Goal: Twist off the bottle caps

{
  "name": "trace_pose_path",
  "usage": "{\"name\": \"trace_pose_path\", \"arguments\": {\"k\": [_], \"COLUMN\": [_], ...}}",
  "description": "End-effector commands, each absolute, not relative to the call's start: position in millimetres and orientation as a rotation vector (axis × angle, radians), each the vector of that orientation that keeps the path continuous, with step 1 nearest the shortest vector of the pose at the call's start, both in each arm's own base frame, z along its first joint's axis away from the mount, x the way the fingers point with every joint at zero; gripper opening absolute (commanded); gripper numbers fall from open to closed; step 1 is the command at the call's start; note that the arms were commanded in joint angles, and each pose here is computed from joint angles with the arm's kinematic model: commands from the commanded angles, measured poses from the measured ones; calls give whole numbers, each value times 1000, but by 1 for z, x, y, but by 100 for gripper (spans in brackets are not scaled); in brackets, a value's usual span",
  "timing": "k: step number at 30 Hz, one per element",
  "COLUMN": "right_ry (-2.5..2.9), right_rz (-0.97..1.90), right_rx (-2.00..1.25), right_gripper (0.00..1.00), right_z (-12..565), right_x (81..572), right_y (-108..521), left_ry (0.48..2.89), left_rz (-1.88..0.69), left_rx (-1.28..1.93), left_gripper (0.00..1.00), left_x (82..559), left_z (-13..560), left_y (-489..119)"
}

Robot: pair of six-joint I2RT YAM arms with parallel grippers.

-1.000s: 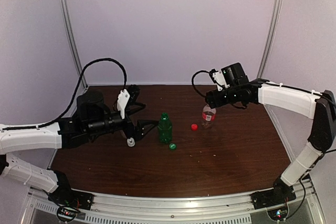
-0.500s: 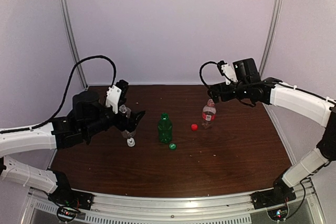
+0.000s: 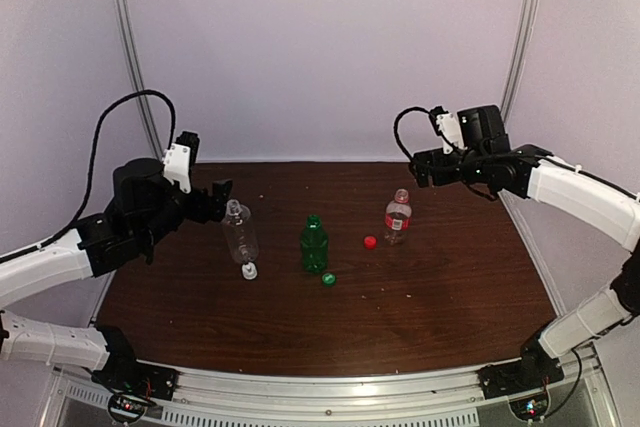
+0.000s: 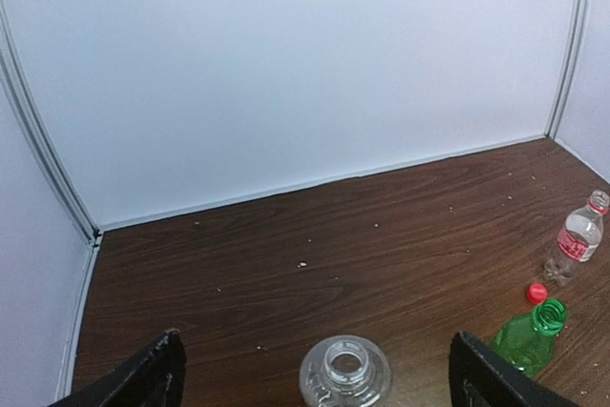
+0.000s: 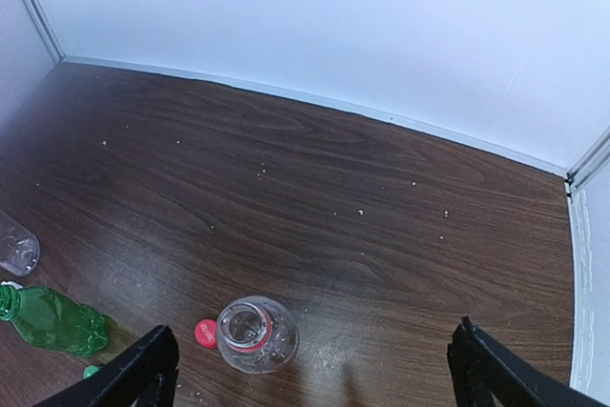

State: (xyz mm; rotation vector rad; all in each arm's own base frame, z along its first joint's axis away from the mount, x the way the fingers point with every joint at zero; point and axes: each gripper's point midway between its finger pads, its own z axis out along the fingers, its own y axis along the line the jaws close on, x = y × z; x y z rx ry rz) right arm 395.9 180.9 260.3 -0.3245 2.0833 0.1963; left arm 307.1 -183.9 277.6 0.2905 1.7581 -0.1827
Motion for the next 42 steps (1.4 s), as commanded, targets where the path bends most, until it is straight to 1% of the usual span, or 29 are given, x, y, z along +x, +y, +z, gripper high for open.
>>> {"name": "trace_pose_path", "arguments": {"k": [1,9,18,30,42], "right_ry": [2021,1948,1917,1797,1815], "right_rz": [120,106,80,79,65], "right_rx": [-276,-258,-247,-261,-273], "right_gripper": [100,100,100,100,100], "right_z": [294,319,327,345,336], "right_x": [391,372,355,335,340], "right_y": [160,146,132,122,124], "left_ry": [1724,1722,1673,1580,1568], "left_rz": [-192,-203,-150,-130,-136], "left_rx": [161,156,292,338,334], "left_gripper": [98,98,98,98,98], "left_x": [316,322,313,292,291], "left_z": [306,322,355,346,347], "left_y": [-162,-153,-153,-141,-141]}}
